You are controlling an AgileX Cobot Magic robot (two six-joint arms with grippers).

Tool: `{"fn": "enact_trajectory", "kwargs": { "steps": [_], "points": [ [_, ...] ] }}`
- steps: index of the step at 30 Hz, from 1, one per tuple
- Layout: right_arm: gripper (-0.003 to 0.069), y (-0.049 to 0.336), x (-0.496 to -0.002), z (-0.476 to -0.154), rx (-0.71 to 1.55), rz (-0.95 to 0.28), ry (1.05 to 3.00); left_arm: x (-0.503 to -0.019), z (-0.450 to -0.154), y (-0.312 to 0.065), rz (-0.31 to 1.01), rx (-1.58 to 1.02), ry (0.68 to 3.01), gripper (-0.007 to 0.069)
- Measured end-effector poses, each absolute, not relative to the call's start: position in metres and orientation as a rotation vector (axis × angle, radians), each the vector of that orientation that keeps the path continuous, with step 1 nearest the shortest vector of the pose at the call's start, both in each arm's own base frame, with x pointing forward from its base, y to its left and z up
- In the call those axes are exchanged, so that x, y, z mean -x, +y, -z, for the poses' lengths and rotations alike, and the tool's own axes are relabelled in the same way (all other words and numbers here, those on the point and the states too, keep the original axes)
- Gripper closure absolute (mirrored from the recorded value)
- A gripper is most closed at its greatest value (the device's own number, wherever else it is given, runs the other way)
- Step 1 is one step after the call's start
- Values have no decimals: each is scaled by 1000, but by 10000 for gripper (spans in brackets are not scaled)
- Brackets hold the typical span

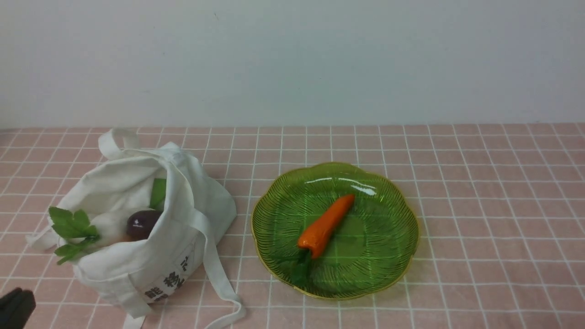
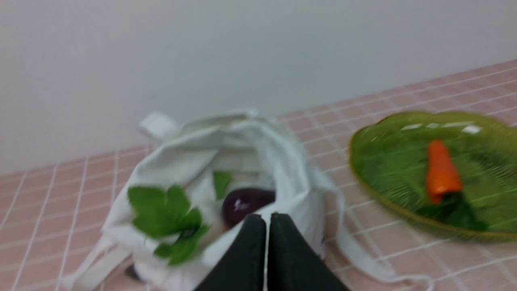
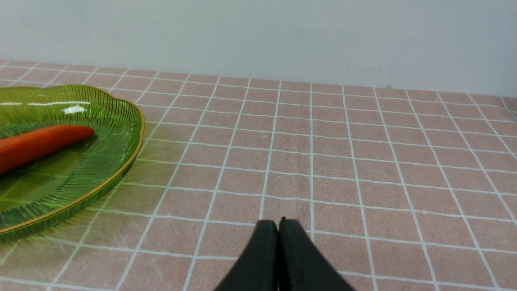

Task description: Take vegetables from bag on pink coffee tablecloth place on plate.

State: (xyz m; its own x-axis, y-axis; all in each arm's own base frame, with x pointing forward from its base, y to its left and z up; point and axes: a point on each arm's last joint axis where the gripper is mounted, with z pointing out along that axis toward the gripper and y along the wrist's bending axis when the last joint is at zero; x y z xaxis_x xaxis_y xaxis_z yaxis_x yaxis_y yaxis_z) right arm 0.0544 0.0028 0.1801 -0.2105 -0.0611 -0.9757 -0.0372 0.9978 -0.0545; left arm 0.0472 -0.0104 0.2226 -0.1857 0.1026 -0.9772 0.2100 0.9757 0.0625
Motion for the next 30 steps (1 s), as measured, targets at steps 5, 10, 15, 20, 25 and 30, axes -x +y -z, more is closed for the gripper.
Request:
{"fn": "enact_trajectory", "kwargs": {
  "steps": [5, 10, 15, 20, 25, 30],
  "points": [
    [673, 3, -54, -180, 73, 23, 1783, -51, -171, -7, 40, -172, 1893, 630],
    [673, 3, -54, -180, 73, 23, 1783, -52, -170, -7, 42, -163, 1877, 630],
    [673, 3, -54, -180, 73, 23, 1783, -52, -170, -7, 42, -163, 1877, 630],
    [673, 3, -54, -180, 73, 23, 1783, -52, -170, -7, 42, -162, 1877, 630],
    [673, 3, -54, -180, 73, 23, 1783, -52, -170, -7, 43, -161, 1877, 630],
    [673, 3, -54, -180, 73, 23, 1783, -52, -170, -7, 43, -161, 1877, 630]
  ]
}}
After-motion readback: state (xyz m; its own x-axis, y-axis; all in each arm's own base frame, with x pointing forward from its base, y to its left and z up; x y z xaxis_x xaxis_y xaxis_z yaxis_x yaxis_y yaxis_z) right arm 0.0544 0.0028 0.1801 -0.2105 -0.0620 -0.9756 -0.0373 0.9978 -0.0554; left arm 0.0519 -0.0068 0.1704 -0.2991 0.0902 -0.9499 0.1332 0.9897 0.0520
